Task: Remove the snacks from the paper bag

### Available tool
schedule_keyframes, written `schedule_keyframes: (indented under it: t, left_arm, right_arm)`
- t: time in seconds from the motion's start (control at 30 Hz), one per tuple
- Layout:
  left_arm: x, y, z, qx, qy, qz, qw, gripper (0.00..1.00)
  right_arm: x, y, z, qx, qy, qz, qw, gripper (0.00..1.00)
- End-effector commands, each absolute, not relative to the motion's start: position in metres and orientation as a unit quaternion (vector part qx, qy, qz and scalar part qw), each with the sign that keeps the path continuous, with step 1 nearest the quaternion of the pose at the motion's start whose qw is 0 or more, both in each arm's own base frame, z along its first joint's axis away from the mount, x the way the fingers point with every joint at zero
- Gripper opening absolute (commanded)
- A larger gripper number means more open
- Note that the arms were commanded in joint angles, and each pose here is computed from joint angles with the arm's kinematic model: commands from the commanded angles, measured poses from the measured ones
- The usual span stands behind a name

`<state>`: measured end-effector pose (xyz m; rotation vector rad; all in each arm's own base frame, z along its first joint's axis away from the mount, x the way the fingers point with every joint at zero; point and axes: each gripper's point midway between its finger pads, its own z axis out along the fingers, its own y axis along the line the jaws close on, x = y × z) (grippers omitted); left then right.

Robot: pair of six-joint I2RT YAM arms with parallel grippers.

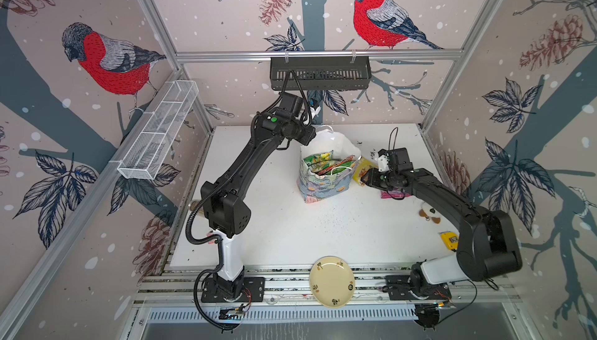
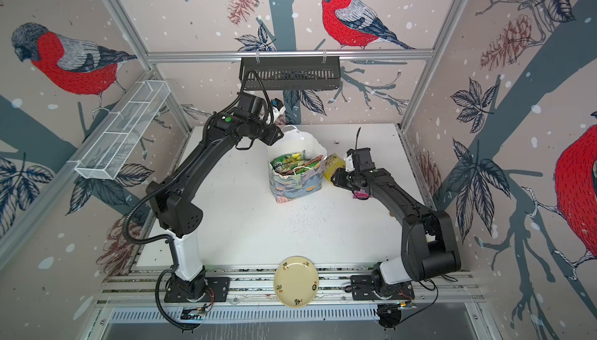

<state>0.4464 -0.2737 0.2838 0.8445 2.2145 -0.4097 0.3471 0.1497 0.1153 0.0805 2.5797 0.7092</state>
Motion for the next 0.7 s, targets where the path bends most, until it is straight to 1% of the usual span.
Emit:
schedule_keyframes:
  t: [0.0, 0.07, 0.1, 0.17, 0.23, 0.47, 0.67]
  left_arm:
    - [0.442, -0.281, 0.277, 0.348, 0.855, -0.168, 0.347, 0.34]
    - [0.444, -0.282, 0.271, 0.351, 0.857, -0.165, 0.339, 0.29]
    - [0.445, -0.282, 0.268, 0.353, 0.858, -0.163, 0.335, 0.24]
    - [0.445, -0.282, 0.263, 0.355, 0.861, -0.160, 0.326, 0.11]
    - [0.447, -0.280, 0.260, 0.355, 0.865, -0.155, 0.319, 0.00]
    - [0.445, -0.279, 0.255, 0.356, 0.870, -0.156, 0.305, 0.00]
    - [0.447, -0.265, 0.255, 0.330, 0.885, -0.128, 0.302, 0.00]
  right_arm:
    - [0.343, 0.160, 0.110, 0.033, 0.938, 0.269, 0.215, 0.43]
    - [0.341, 0.167, 0.107, 0.031, 0.938, 0.273, 0.209, 0.43]
    - [0.340, 0.169, 0.105, 0.029, 0.939, 0.275, 0.207, 0.43]
    - [0.339, 0.173, 0.103, 0.027, 0.938, 0.278, 0.204, 0.43]
    - [0.338, 0.176, 0.100, 0.027, 0.938, 0.280, 0.201, 0.43]
    - [0.332, 0.188, 0.091, 0.021, 0.940, 0.287, 0.185, 0.43]
    - [0.323, 0.188, 0.081, 0.026, 0.943, 0.284, 0.171, 0.43]
